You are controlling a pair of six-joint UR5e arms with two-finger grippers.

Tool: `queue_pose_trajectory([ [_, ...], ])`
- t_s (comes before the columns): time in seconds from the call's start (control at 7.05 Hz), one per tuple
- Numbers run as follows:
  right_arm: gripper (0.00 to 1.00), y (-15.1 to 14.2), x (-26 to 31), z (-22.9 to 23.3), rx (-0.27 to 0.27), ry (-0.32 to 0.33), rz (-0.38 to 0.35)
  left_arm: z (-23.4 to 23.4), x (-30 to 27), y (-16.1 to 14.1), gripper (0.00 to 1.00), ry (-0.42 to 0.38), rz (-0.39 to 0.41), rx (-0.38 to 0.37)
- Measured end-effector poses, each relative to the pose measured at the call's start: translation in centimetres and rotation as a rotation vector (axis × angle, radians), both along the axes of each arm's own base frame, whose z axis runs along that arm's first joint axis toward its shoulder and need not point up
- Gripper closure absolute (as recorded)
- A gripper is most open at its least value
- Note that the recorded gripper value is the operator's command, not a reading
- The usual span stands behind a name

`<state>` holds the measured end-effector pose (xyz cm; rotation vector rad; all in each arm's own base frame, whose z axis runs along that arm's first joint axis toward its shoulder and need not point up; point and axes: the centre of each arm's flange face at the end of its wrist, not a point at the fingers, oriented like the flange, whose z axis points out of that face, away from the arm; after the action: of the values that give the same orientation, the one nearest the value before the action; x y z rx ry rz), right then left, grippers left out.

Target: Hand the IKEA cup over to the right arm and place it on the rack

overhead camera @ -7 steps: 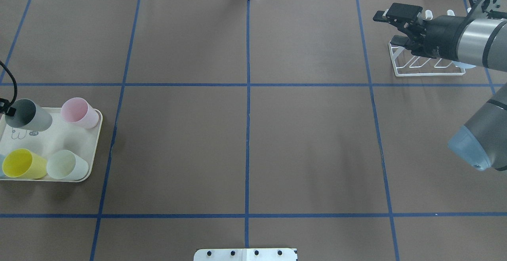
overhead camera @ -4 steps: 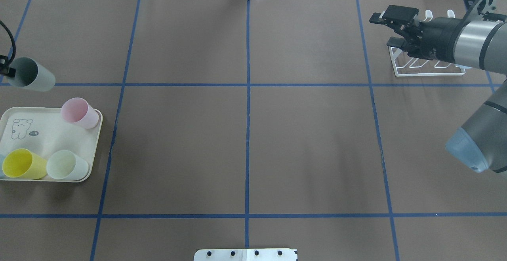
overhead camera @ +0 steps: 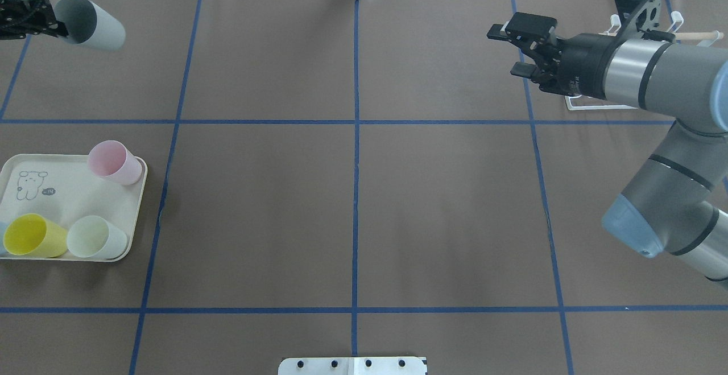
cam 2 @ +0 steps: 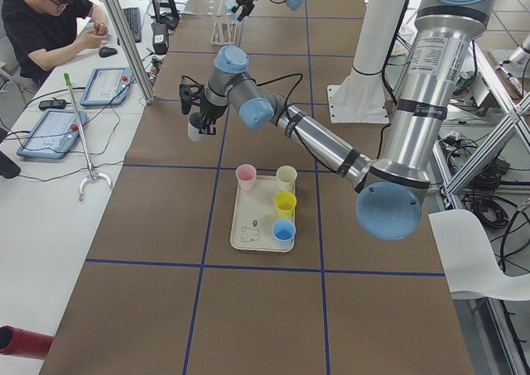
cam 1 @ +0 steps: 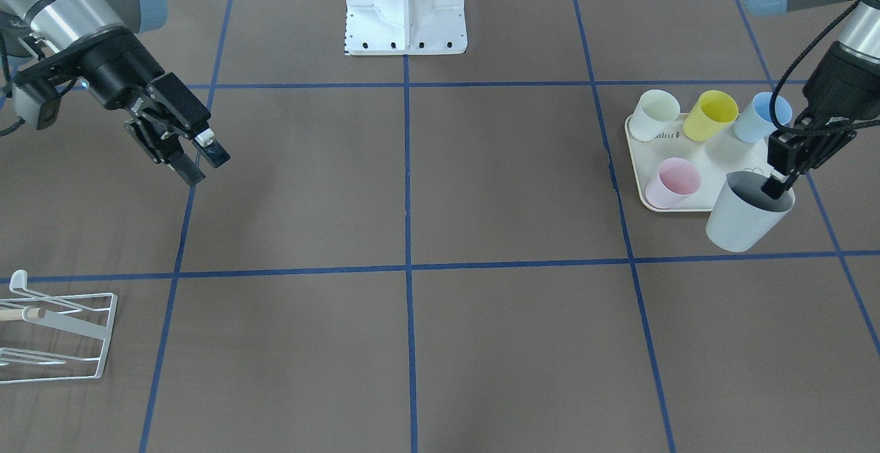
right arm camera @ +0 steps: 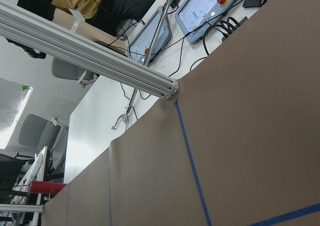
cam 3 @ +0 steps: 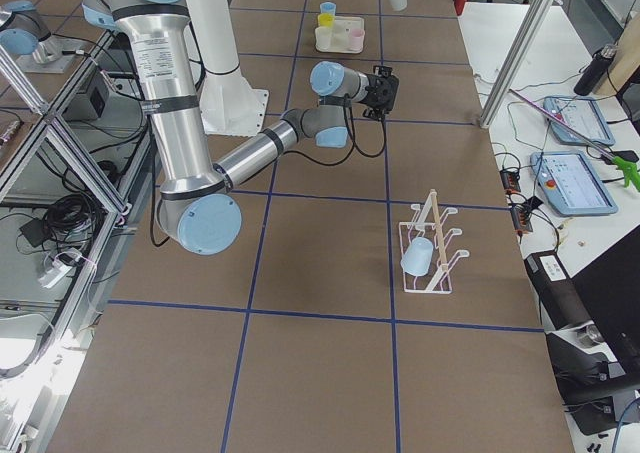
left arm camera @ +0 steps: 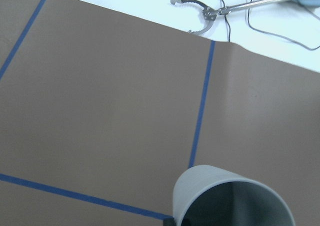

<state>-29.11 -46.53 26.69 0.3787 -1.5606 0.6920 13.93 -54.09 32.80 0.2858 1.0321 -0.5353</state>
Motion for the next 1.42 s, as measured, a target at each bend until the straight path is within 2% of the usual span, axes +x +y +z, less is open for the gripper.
queue_pose_trajectory([
  [0.28,0.0,2.5,-5.7,-4.7,-0.014,-0.126,0.061,-2.1,1.2,1.0,1.0,0.228,-0.098,-0.025],
  [0.71,0.0,4.4,-8.7,-9.9,-0.027,-0.257,0.065,-3.2,7.3,2.4,1.0,0.622,-0.201,-0.114],
  [1.13,0.0,4.2,-9.5,-12.6,-0.037,-0.322,0.059,-6.2,13.7,4.8,1.0,1.019,-0.151,-0.17],
  [1.42,0.0,2.9,-10.8,-14.8,-0.05,-0.367,0.093,-7.5,17.5,6.6,1.0,1.248,-0.151,-0.211],
])
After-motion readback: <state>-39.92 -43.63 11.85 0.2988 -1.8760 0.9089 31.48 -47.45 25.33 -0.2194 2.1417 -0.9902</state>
